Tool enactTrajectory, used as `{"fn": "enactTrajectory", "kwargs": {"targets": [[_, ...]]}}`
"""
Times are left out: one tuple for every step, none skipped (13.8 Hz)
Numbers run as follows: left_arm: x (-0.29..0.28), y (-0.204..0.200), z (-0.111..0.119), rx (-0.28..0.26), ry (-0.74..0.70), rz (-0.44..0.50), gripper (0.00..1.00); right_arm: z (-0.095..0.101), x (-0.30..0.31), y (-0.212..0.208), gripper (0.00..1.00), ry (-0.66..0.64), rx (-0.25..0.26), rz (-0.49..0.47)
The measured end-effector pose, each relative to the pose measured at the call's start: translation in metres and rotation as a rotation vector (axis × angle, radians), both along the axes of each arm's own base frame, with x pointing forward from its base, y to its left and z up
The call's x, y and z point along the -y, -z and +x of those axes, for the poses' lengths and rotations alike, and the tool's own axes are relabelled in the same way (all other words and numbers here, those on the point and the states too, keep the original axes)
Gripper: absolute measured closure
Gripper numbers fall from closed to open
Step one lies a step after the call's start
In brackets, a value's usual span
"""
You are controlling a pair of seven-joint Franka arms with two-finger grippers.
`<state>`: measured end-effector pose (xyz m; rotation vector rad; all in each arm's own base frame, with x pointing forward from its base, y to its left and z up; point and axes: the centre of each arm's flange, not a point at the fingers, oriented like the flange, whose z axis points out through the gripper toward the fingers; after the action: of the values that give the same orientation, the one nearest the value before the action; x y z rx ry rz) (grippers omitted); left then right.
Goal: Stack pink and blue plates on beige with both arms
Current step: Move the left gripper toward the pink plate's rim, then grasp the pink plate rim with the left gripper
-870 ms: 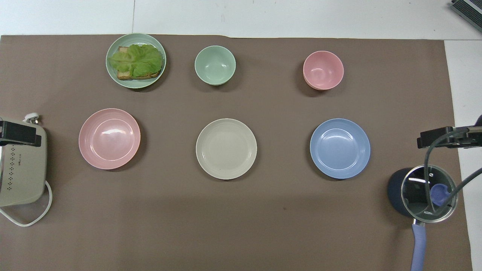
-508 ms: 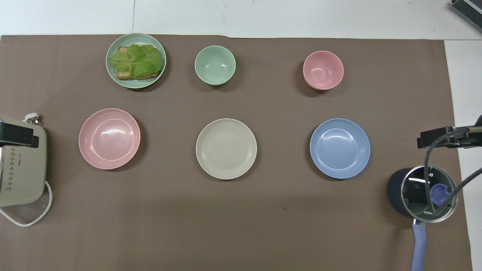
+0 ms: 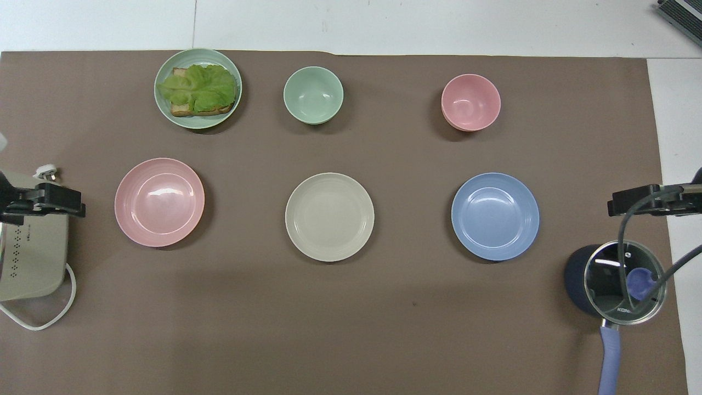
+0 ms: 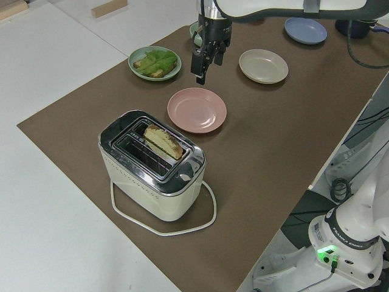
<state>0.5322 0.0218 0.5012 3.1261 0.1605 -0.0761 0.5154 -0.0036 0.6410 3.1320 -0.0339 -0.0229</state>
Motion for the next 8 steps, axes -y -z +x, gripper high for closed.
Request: {"fn": "enactTrajectory", "kwargs": {"targets": [[-0.004,0.02,0.003,-0.002,-0.006,-0.002,0.0,0.0,0.0,0.0,0.0,0.0,0.0,0.0],[-0.005,0.038,0.007,-0.009,-0.01,-0.004,0.0,0.0,0.0,0.0,0.0,0.0,0.0,0.0],[-0.007,0.056,0.011,-0.02,-0.014,-0.007,0.0,0.0,0.0,0.0,0.0,0.0,0.0,0.0],[-0.01,0.077,0.016,-0.025,-0.024,-0.01,0.0,0.0,0.0,0.0,0.0,0.0,0.0,0.0],[-0.017,0.096,0.02,-0.025,-0.037,-0.012,0.0,0.0,0.0,0.0,0.0,0.0,0.0,0.0],[-0.025,0.113,0.021,-0.028,-0.052,-0.015,0.0,0.0,0.0,0.0,0.0,0.0,0.0,0.0],[-0.033,0.131,0.02,-0.038,-0.067,-0.017,0.0,0.0,0.0,0.0,0.0,0.0,0.0,0.0],[-0.038,0.144,0.019,-0.047,-0.079,-0.019,0.0,0.0,0.0,0.0,0.0,0.0,0.0,0.0]]}}
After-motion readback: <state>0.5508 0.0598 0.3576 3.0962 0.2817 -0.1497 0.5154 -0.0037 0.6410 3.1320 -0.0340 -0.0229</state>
